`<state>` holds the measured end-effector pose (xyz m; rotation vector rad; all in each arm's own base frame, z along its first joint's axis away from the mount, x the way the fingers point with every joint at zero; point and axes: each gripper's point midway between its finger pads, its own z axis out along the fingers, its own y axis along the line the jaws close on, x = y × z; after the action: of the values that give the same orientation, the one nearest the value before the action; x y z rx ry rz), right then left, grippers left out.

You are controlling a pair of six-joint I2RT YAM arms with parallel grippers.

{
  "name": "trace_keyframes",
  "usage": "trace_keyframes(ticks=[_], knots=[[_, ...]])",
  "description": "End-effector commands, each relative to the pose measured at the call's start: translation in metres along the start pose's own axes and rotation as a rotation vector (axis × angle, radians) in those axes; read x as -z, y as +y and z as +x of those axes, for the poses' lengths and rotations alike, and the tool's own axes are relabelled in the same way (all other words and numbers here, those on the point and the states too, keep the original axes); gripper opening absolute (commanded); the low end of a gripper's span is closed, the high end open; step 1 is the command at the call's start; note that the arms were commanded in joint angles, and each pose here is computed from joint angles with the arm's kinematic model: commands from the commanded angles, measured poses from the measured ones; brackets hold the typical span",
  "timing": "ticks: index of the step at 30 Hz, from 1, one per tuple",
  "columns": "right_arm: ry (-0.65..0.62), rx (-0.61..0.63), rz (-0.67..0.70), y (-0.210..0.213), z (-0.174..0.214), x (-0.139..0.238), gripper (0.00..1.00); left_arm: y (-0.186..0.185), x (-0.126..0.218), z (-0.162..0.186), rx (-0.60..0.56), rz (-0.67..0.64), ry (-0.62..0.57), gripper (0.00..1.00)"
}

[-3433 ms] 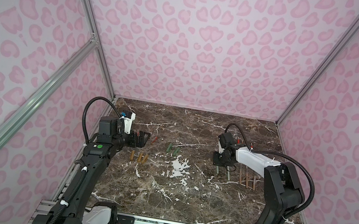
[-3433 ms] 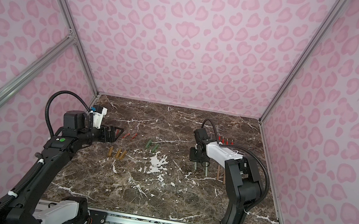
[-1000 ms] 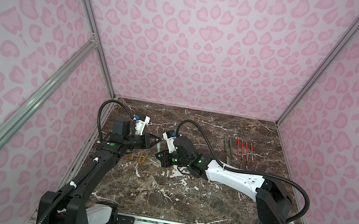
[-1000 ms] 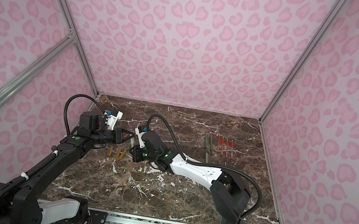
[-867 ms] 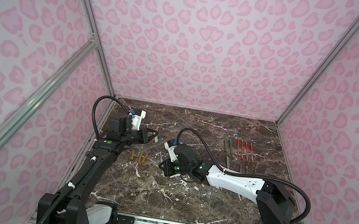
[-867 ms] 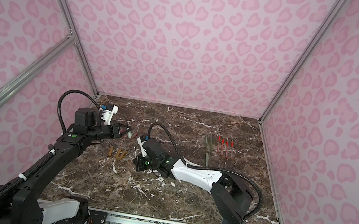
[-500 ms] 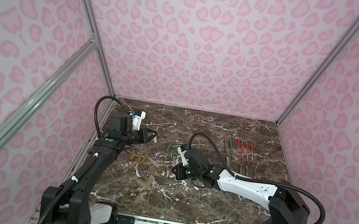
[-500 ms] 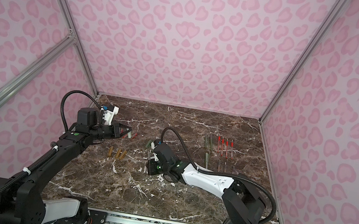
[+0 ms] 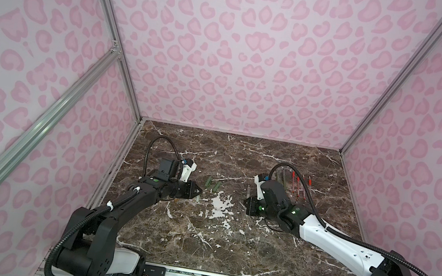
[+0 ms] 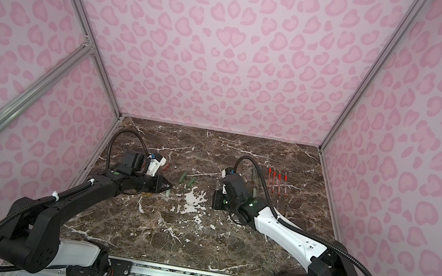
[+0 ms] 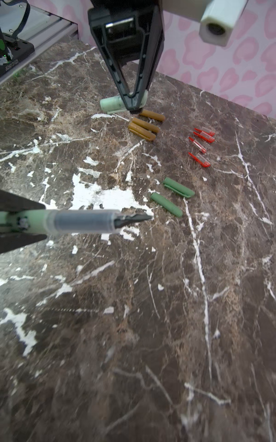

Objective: Open the pen caps
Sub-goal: 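Pull the pale green pen away from the left gripper with the right gripper, then set the pale green cap near the green caps while the right carries the pen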

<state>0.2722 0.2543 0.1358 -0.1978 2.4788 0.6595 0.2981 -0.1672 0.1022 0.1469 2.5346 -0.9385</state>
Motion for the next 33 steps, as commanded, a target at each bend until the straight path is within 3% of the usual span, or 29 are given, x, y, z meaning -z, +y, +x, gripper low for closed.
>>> trace_keyframes(ticks=[1,18,33], knots=[[-0.006,-0.002,0.059,-0.021,0.003,0.009,0.00,0.010,-0.012,0.008,-0.003,-0.039,0.035,0.04],[-0.060,-0.081,0.131,-0.074,0.007,0.043,0.00,0.034,-0.059,0.026,0.072,-0.130,0.199,0.05],[-0.094,-0.088,0.153,-0.089,-0.009,0.055,0.00,0.036,-0.051,0.020,0.073,-0.185,0.188,0.35]])
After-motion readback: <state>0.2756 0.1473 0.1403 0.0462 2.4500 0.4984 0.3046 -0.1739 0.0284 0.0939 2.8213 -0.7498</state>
